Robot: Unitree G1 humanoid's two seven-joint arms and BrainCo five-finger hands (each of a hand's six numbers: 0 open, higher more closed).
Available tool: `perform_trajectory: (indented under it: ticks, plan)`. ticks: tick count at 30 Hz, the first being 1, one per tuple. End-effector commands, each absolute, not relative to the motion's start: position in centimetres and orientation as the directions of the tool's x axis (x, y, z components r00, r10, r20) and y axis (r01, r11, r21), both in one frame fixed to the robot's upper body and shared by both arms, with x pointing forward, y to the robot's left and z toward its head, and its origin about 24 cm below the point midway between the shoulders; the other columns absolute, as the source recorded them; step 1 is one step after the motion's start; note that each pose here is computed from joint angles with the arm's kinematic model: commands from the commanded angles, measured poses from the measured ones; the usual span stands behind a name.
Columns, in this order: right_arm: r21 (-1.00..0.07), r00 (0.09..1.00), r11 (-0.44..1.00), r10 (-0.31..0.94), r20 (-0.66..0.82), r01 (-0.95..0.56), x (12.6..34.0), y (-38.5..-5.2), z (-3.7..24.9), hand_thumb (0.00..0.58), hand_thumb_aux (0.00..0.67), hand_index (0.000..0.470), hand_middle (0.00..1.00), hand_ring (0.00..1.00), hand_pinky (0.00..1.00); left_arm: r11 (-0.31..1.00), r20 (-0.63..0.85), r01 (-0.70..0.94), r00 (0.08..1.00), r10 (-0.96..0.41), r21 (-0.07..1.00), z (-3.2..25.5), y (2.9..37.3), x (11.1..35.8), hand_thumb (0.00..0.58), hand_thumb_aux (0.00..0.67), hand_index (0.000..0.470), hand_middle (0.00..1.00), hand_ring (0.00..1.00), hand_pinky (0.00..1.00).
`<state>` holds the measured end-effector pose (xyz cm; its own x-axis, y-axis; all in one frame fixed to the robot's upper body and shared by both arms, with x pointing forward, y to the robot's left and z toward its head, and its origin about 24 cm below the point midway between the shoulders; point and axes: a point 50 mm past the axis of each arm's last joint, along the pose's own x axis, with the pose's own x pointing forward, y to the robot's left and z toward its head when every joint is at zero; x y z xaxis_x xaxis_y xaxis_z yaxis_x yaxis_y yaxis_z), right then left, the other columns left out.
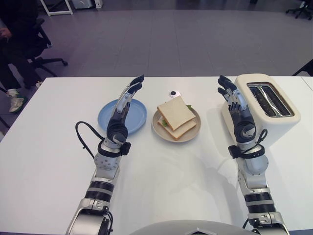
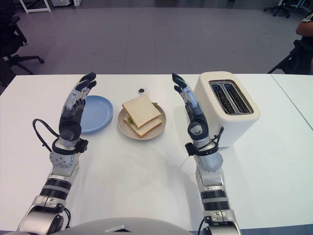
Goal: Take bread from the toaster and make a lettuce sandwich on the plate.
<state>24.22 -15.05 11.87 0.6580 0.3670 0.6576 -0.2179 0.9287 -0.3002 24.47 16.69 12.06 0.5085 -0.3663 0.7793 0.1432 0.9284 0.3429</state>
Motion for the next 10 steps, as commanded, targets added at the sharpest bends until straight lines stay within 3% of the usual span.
perform_trajectory:
  ticks: [1, 10]
  plan:
    - [-0.314, 0.660, 0.925, 0.375, 0.651, -0.215, 24.67, -14.96, 11.78, 0.000, 0.000, 0.000, 0.00, 0.00, 0.00, 0.920, 0.763, 0.148, 0.519, -0.385, 0.363, 11.69, 16.70, 24.58, 0.000, 0.000, 0.000, 0.00, 0.00, 0.00]
    - [-0.340, 0.665, 0.915, 0.393, 0.636, -0.216, 25.31, -14.74, 11.48, 0.000, 0.000, 0.000, 0.00, 0.00, 0.00, 0.917, 0.759, 0.147, 0.521, -0.390, 0.371, 11.53, 16.70, 24.95, 0.000, 0.000, 0.000, 0.00, 0.00, 0.00]
